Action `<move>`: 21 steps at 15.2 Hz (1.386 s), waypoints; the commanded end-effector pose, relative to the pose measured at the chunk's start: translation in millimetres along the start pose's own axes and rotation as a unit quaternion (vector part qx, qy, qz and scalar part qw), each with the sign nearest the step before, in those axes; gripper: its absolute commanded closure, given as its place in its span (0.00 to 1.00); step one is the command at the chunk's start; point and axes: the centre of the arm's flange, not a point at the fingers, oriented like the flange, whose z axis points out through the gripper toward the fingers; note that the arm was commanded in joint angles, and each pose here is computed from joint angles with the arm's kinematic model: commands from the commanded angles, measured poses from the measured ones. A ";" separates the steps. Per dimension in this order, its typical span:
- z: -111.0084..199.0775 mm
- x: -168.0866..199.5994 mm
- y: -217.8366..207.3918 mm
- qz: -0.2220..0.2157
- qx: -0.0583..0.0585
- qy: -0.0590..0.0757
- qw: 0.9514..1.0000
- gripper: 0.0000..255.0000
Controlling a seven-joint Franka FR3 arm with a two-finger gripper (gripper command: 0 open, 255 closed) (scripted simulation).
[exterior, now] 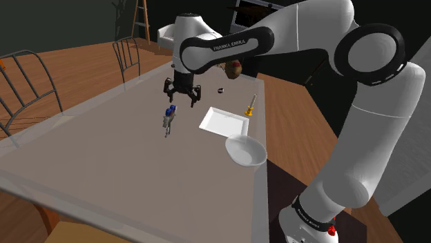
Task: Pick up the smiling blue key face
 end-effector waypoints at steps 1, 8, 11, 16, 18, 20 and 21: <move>15.8 11.0 -20.4 0.031 -0.002 0.001 1.000 0.00; 51.2 22.1 -39.2 0.061 -0.005 0.001 0.998 0.00; 69.9 19.7 -39.3 0.061 -0.005 0.001 0.998 0.00; 70.0 19.2 -39.9 0.061 -0.005 0.001 0.998 1.00; 70.0 19.2 -39.9 0.061 -0.005 0.001 0.998 1.00; 70.0 19.2 -39.9 0.061 -0.005 0.001 0.998 1.00; 70.0 19.3 -39.8 0.061 -0.005 0.001 0.998 1.00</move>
